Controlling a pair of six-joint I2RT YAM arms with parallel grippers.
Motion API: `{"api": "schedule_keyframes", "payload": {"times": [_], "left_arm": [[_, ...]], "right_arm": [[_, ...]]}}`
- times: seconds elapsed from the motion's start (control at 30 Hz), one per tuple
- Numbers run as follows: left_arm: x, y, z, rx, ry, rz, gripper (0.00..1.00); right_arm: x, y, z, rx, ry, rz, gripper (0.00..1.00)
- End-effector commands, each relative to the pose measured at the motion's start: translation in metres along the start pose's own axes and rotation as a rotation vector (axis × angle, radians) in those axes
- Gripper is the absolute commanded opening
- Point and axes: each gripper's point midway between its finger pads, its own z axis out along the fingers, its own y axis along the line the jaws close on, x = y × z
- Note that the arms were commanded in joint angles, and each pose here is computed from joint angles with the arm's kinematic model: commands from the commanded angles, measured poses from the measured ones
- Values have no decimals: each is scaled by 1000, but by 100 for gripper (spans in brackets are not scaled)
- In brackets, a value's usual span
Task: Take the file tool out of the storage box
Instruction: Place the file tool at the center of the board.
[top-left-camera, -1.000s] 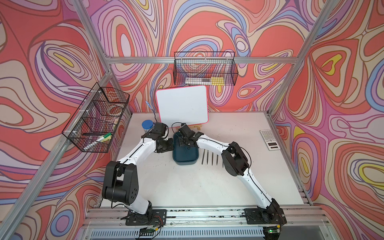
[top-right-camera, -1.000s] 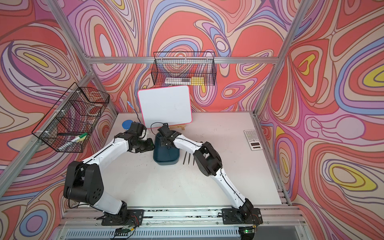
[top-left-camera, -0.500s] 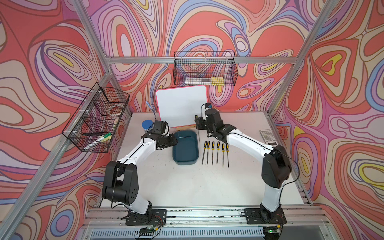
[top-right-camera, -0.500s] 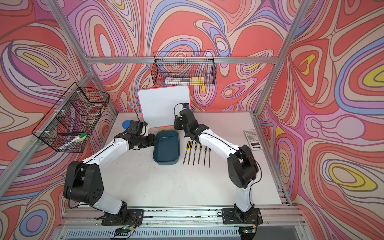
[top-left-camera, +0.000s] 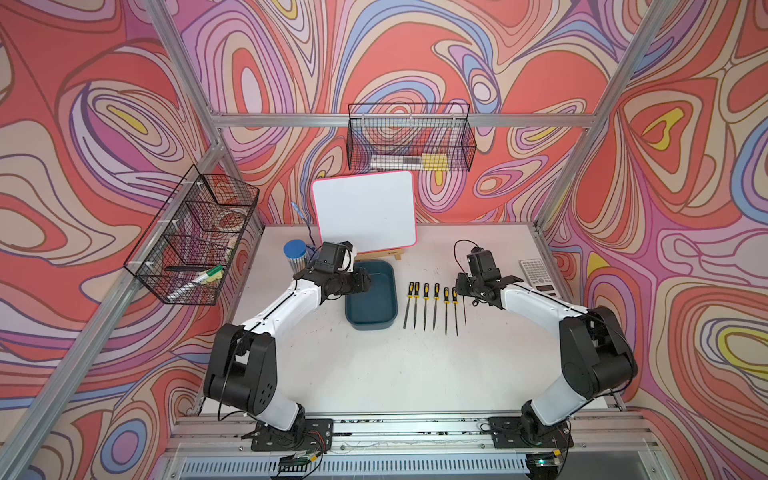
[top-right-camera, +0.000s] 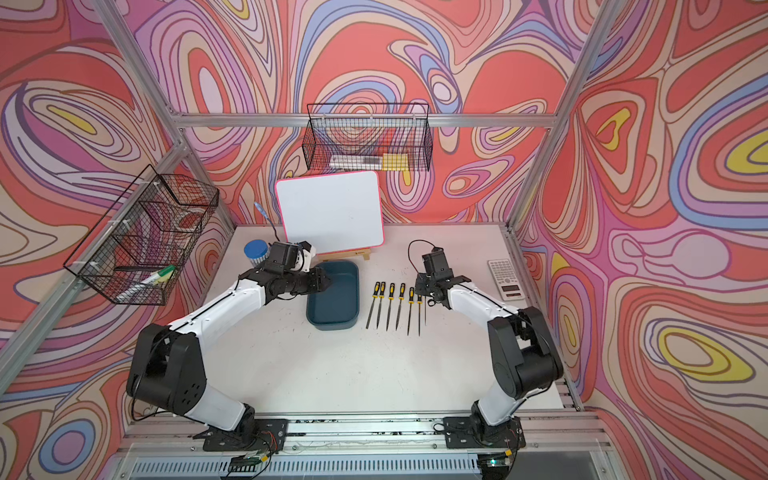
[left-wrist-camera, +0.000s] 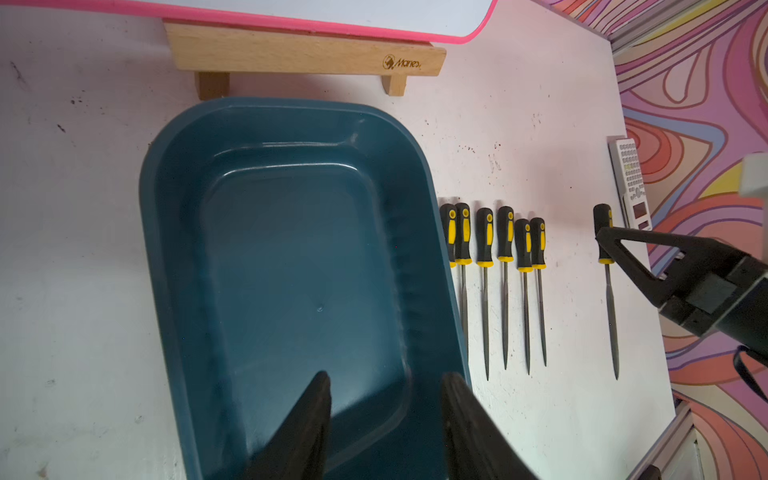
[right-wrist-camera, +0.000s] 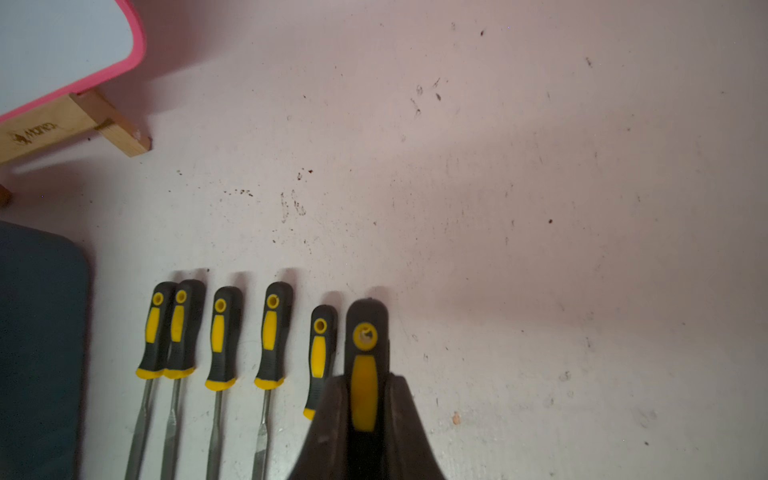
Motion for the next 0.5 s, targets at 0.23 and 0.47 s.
{"api": "schedule_keyframes", "payload": {"times": [0.23, 0.47], "left_arm": [[-10, 6, -8, -66, -11, 59, 48], [-5, 13, -8, -95, -2, 69, 48]], "right_arm": [[21, -18, 42, 70, 87, -39, 7], [21, -20, 40, 75, 101, -43, 8]]}}
